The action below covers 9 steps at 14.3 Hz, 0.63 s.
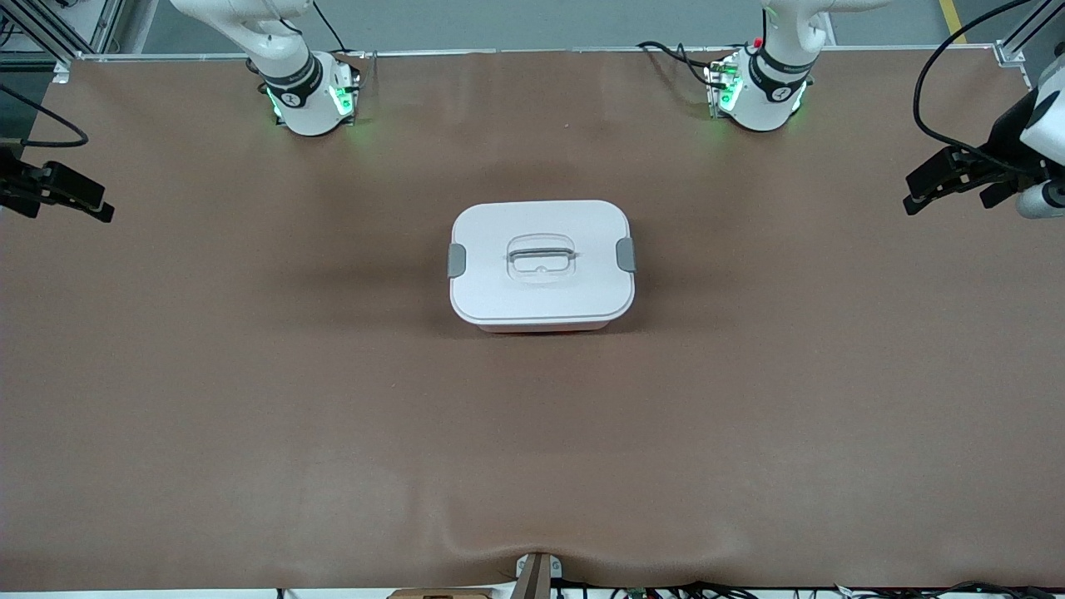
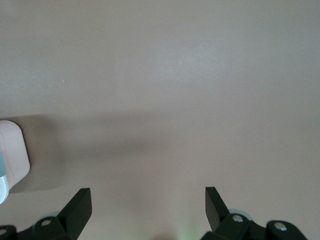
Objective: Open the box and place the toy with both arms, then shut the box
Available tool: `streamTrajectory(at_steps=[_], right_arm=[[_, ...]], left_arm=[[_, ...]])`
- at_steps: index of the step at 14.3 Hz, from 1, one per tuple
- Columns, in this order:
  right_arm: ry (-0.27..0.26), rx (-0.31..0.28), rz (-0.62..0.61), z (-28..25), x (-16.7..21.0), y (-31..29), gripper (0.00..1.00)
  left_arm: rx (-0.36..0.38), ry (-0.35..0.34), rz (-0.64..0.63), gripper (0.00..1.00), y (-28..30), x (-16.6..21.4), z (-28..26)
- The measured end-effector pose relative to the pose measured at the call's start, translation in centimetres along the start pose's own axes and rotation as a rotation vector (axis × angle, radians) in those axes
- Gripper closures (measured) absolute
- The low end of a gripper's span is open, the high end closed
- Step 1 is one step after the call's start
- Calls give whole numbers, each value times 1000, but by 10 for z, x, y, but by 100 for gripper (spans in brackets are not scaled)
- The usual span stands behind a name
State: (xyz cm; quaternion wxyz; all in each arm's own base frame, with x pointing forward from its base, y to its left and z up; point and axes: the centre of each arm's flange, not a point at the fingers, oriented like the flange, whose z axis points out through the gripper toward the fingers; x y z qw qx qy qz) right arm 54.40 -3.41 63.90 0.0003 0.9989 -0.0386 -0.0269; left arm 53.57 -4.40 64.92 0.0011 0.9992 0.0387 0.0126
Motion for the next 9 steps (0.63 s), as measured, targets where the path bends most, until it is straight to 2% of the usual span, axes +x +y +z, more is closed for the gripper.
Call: streamTrajectory(at_steps=[9], right_arm=[[0,0,0,0,0,0,0]], left_arm=[[-28,-4,-27,0,-12,2,0]])
